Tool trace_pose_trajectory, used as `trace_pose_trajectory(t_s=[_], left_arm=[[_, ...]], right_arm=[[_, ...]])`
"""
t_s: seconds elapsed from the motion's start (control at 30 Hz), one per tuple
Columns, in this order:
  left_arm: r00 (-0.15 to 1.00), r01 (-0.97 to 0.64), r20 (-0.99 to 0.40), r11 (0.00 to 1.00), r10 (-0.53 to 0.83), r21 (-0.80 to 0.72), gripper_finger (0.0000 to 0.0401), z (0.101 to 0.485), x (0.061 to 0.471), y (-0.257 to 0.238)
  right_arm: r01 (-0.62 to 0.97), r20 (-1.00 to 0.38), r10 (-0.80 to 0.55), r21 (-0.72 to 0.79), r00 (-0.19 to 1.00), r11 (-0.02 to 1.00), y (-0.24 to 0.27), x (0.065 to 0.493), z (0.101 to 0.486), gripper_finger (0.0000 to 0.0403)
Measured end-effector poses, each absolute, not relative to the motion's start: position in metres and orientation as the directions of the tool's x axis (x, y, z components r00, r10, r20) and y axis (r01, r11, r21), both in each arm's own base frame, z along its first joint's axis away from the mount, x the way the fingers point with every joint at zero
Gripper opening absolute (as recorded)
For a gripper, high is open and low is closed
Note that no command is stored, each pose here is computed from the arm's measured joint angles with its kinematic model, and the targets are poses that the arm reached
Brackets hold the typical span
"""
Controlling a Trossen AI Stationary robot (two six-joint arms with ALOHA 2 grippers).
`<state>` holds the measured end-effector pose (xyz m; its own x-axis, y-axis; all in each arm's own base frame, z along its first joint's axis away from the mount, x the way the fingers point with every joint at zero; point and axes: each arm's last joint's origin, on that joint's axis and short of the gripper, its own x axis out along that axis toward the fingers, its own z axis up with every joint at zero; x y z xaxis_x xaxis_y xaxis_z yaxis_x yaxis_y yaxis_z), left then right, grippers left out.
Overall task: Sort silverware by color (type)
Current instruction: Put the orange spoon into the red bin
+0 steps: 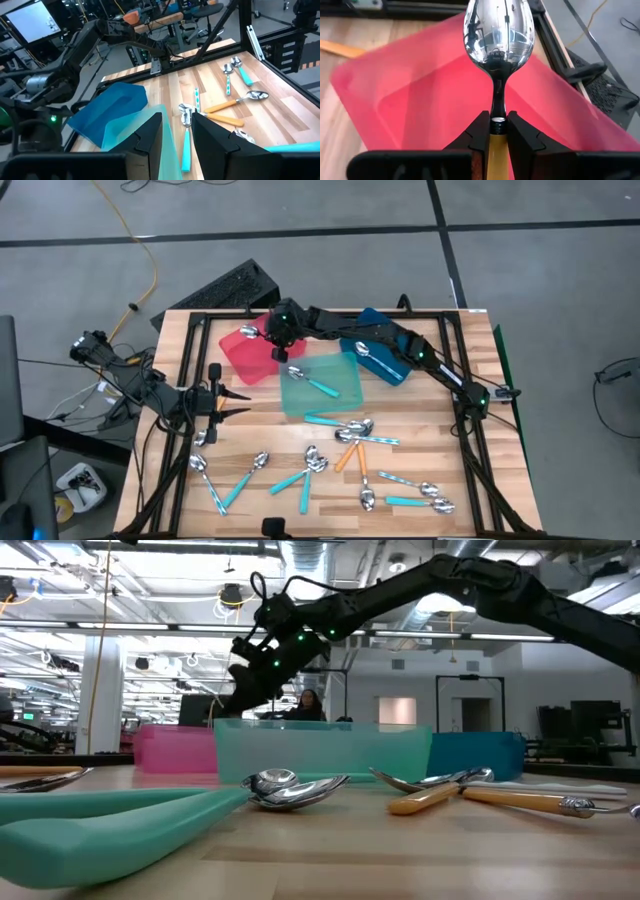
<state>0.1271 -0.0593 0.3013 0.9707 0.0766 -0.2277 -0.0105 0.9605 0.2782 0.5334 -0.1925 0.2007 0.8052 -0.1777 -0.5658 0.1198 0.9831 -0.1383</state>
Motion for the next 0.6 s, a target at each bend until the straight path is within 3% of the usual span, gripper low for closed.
trace_pose_trajectory(t_s=[0.33, 0.6], left_arm=[[0.971, -0.009, -0.227, 0.959, 0.076, 0.284, 0.0094, 0.301, 0.127, -0.059], [0.970, -0.008, -0.230, 0.959, 0.076, 0.284, 0.0094, 0.301, 0.127, -0.059]], right_arm=[[0.129, -0.636, -0.232, -0.205, 0.736, 0.970, -0.186, 0.540, 0.162, 0.0074], [0.129, -0.640, -0.234, -0.207, 0.732, 0.970, -0.186, 0.540, 0.161, 0.0075]])
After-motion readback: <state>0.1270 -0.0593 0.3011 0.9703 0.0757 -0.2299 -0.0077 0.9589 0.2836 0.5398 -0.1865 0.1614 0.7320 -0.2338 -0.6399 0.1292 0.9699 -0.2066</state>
